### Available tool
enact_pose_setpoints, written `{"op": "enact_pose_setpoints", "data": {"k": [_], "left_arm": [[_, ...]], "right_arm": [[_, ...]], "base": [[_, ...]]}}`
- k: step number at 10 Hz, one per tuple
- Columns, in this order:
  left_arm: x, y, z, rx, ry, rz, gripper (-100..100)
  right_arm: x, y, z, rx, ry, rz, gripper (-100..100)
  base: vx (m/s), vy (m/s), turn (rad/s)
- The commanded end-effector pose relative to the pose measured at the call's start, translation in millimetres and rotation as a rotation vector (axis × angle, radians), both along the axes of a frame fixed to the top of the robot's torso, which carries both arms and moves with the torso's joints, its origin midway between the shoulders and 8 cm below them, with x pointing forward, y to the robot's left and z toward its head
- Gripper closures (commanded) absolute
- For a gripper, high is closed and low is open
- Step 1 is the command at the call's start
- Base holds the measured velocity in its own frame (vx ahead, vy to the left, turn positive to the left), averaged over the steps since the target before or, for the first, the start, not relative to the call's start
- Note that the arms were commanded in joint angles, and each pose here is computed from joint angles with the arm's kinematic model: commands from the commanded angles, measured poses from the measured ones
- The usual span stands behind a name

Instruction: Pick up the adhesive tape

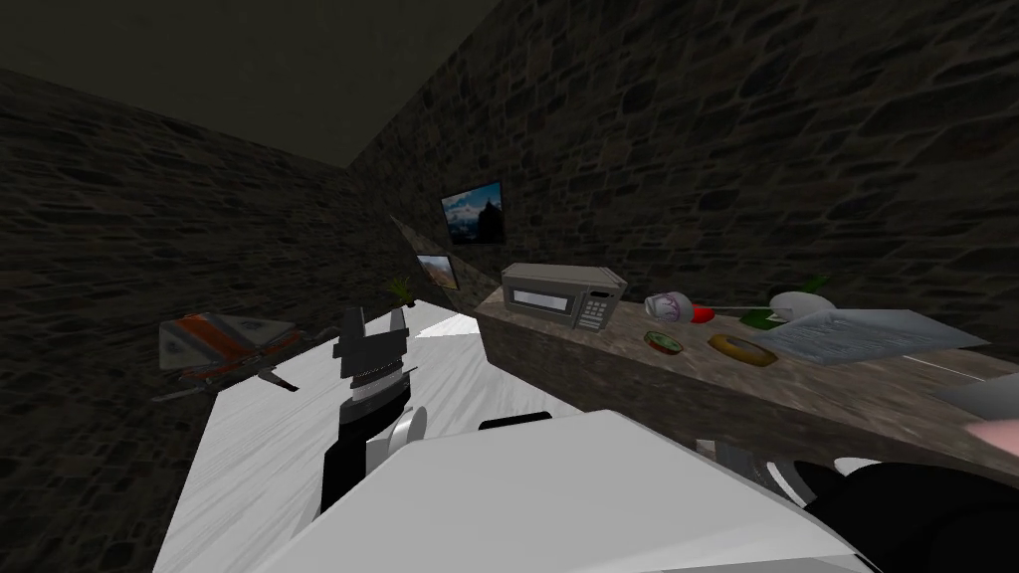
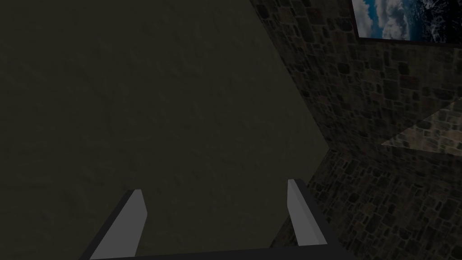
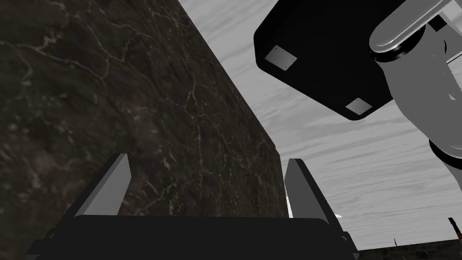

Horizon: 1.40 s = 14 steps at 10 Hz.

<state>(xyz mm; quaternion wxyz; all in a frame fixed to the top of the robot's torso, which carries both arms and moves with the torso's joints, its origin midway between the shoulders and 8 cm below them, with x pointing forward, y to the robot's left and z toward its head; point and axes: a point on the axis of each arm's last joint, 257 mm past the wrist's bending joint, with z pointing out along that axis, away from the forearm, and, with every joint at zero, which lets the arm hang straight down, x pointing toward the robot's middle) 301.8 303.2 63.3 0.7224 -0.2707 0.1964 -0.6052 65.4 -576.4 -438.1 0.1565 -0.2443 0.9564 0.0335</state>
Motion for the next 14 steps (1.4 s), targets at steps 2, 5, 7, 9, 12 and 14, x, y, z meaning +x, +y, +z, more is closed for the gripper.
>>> {"op": "enact_pose_setpoints", "data": {"k": [2, 5, 7, 9, 12, 14], "left_arm": [[0, 0.0, 0, 0.000, 0.000, 0.000, 0], [0, 0.0, 0, 0.000, 0.000, 0.000, 0], [0, 0.0, 0, 0.000, 0.000, 0.000, 0], [0, 0.0, 0, 0.000, 0.000, 0.000, 0], [0, 0.0, 0, 0.000, 0.000, 0.000, 0], [0, 0.0, 0, 0.000, 0.000, 0.000, 0]], "right_arm": [[-13, -35, 13, -0.081, 0.048, 0.038, -100], [-24, -88, 40, -0.198, 0.116, 0.108, -100], [-29, -116, 56, -0.261, 0.149, 0.132, -100], [-32, -138, 72, -0.312, 0.176, 0.156, -100], [-34, -173, 101, -0.394, 0.220, 0.198, -100], [-33, -195, 122, -0.446, 0.249, 0.230, -100]], "base": [[0.050, -0.003, 0.108], [0.046, -0.006, 0.116], [0.057, -0.021, 0.133], [0.026, -0.008, 0.048], [0.056, -0.036, 0.119], [0.089, -0.063, 0.187]]}}
